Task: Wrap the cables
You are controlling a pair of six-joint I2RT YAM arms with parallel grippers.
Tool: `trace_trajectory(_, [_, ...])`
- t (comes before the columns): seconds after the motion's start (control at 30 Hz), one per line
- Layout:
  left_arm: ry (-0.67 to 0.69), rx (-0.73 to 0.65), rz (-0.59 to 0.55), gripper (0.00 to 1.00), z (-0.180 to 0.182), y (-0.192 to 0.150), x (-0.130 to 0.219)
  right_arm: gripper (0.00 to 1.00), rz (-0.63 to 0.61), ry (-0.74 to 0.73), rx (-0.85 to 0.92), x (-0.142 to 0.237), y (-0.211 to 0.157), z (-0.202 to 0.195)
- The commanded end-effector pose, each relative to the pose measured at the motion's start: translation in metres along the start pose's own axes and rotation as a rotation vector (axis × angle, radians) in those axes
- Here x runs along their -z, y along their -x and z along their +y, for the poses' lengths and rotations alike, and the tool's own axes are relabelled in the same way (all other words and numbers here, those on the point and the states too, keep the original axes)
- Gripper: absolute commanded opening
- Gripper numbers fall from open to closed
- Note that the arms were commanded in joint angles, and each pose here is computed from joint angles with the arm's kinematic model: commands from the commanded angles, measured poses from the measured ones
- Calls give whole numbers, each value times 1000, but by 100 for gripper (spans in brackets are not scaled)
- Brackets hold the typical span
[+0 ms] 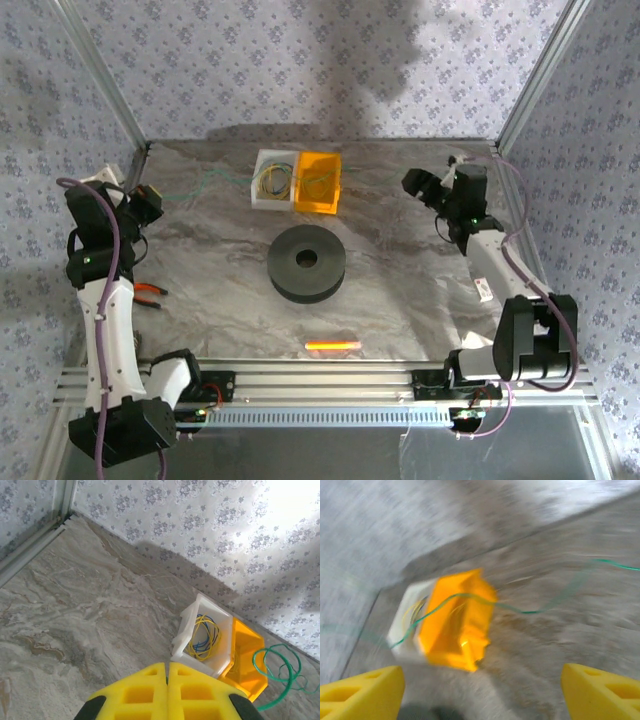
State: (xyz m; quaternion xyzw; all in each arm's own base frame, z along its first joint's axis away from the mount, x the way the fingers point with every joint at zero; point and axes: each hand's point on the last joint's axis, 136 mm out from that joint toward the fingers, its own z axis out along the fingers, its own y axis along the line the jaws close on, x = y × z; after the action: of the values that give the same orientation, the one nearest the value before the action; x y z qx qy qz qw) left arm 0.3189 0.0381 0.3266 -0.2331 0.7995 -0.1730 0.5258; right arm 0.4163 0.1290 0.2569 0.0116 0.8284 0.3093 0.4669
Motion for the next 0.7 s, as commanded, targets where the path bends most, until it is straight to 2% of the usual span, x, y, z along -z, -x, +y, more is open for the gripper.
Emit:
trace_trajectory(0.0, [-11,-7,-20,0,-8,7,8,88,162,354,448,13,-32,116])
trace_trajectory(0.1, [-15,-10,-15,0,-9,6,8,92,174,461,734,7,-55,180])
trace_trajectory(0.37, [-20,-15,-11,0,-11,4,12,92,112,595,1102,-47,-90,291])
trace_trajectory(0.5, [-26,-14,-15,0,-13,5,15,89,113,587,1168,-91,-102,317])
trace_trajectory(0.67, [-54,1,-6,0,-18,1,14,86,86,637,1141,-127,-111,335])
